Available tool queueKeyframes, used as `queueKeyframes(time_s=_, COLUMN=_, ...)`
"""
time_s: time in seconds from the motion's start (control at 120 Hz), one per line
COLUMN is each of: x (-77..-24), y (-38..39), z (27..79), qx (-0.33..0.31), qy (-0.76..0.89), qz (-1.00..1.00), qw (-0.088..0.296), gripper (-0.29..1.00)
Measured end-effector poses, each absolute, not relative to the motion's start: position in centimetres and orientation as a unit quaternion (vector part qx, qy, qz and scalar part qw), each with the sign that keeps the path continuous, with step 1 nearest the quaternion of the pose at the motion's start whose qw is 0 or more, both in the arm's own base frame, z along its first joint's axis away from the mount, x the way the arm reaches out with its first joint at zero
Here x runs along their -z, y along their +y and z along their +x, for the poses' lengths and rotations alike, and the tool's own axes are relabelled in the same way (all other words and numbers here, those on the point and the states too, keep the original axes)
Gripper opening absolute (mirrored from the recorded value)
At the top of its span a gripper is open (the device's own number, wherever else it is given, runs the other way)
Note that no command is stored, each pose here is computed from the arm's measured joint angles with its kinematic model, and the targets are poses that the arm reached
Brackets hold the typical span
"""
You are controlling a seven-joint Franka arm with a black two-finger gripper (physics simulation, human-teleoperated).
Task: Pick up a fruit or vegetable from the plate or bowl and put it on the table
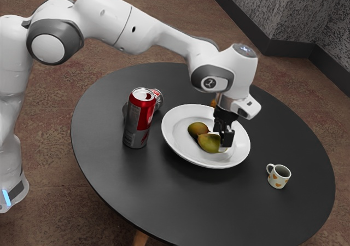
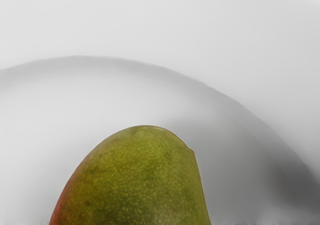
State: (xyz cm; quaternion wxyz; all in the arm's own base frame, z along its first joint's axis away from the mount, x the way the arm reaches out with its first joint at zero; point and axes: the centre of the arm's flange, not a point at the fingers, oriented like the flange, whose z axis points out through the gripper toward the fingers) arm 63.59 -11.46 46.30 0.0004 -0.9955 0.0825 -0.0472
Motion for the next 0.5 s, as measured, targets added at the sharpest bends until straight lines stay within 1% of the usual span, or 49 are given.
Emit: queueKeyframes(time_s=0.5, x=-45.0, y=-11.1, z=63.7, qx=0.042, qy=0.080, qz=-0.996, qw=0.002, gripper=0.70)
